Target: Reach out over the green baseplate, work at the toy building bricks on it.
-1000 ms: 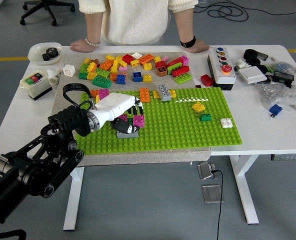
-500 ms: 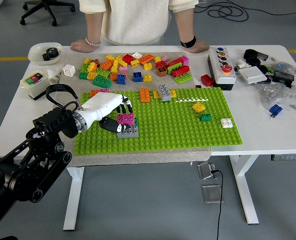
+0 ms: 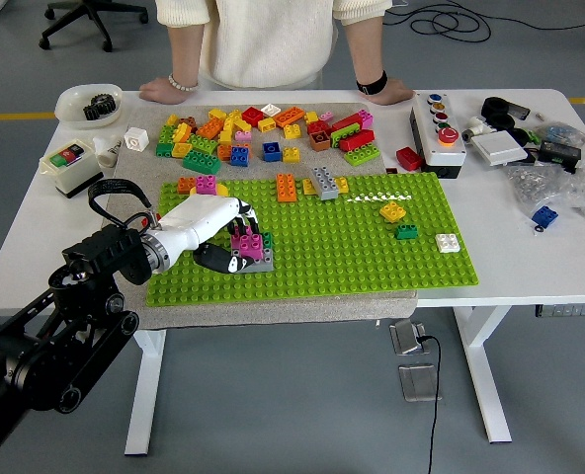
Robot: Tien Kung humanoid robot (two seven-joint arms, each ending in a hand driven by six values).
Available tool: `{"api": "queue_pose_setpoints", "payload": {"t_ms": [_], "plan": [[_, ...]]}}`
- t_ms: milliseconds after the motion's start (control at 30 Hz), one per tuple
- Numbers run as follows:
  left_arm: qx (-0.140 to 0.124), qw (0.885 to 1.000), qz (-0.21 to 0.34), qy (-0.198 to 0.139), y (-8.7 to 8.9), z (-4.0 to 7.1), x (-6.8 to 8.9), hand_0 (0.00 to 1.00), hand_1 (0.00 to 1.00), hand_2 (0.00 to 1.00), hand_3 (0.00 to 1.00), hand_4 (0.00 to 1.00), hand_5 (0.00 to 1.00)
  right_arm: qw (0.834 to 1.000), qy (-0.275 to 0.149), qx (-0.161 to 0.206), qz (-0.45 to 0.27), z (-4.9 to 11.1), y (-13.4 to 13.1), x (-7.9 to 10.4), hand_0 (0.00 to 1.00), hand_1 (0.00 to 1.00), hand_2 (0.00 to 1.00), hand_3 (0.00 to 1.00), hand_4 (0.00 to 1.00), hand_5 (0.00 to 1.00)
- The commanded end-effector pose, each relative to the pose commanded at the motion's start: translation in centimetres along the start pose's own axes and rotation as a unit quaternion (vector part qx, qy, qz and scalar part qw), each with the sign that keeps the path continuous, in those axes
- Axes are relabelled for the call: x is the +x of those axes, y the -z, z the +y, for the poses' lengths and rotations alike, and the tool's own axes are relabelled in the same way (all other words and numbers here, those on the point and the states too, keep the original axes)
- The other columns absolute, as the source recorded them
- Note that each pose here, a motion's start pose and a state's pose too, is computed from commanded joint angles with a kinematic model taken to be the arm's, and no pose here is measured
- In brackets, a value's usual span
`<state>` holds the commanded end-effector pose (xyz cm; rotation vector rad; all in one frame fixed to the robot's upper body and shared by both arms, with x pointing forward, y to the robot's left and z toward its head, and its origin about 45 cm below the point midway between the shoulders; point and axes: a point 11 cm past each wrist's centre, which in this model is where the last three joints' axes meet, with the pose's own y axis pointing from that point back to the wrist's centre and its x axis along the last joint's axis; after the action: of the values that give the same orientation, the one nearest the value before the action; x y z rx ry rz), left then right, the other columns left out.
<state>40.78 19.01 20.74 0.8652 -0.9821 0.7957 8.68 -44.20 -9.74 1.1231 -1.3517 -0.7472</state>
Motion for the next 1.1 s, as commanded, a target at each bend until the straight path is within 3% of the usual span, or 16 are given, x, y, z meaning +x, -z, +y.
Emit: {"api": "queue_pose_setpoints", "payload": {"t_ms": [333,1100], "plan": [[0.009,1.0,0.002,0.0,0.77,0.28,-0.05,0.7,0.522,0.526,0.546,0.784,0.182,1.0,0.0,0.0,-0.002,0.0,0.02,0.06,0.75,0.637,0.679,0.645,0.868,0.566],[0.011,1.0,0.01,0.001,0.79,0.09,-0.78,0.7,0.523,0.525,0.546,0.792,0.192,1.0,0.0,0.001,-0.004,0.0,0.15,0.0,0.75,0.637,0.679,0.645,0.868,0.565]]}}
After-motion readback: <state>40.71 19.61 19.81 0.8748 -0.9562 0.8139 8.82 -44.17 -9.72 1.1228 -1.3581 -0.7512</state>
